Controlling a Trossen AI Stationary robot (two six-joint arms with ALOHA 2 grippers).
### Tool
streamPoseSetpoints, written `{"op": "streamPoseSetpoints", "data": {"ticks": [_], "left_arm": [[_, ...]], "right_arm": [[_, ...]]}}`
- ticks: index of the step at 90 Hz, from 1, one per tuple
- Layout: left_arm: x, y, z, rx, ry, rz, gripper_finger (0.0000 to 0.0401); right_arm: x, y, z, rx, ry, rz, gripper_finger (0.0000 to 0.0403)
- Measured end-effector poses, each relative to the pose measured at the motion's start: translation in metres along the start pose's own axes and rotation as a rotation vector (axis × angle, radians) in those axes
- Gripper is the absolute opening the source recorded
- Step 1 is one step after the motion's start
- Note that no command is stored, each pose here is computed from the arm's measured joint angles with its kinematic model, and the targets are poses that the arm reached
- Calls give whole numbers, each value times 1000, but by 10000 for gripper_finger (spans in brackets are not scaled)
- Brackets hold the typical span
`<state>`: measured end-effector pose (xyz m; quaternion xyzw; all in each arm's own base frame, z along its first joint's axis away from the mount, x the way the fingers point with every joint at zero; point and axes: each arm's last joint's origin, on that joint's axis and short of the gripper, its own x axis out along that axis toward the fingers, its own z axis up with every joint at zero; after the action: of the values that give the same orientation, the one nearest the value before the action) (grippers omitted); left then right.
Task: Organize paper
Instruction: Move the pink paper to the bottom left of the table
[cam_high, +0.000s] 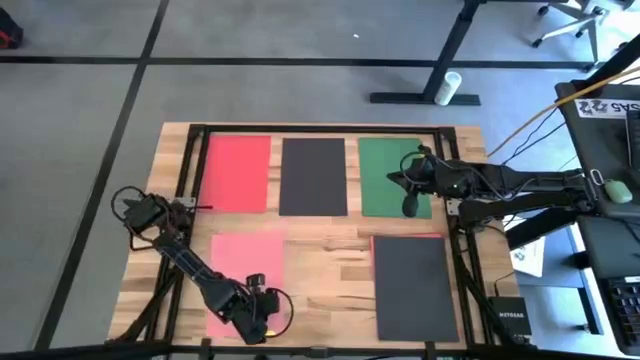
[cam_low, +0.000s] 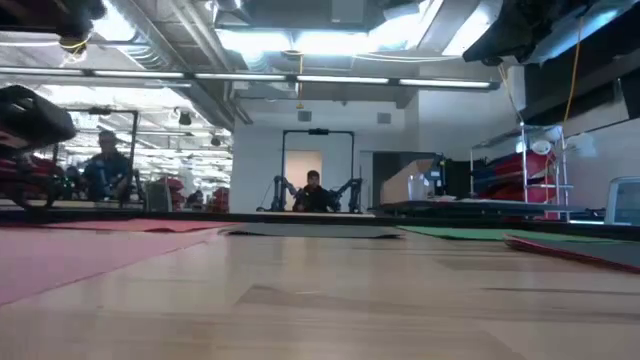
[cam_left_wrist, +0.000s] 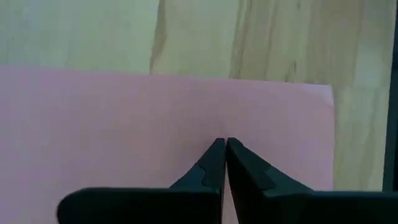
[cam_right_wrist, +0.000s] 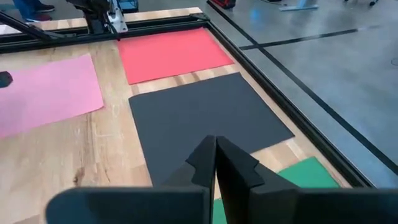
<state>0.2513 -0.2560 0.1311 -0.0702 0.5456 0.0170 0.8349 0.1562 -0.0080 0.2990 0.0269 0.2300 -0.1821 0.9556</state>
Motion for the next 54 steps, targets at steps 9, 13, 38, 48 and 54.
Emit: {"op": "streamPoseSetpoints", "data": {"ticks": [9,13,38,48,54], "left_arm": [[-2,0,-4,3,35,11,0],[-4,1,-7,9,49,20,0],[-22,11,-18,15,133,110,0],[-26,10,-19,6,136,107,0],[-29,9,-20,-6,130,96,0]], "right_arm": [[0,0,0,0,0,0,0],[0,0,0,0,0,0,0],[0,0,0,0,1,0,0],[0,0,0,0,2,0,0],[0,0,0,0,2,0,0]]}}
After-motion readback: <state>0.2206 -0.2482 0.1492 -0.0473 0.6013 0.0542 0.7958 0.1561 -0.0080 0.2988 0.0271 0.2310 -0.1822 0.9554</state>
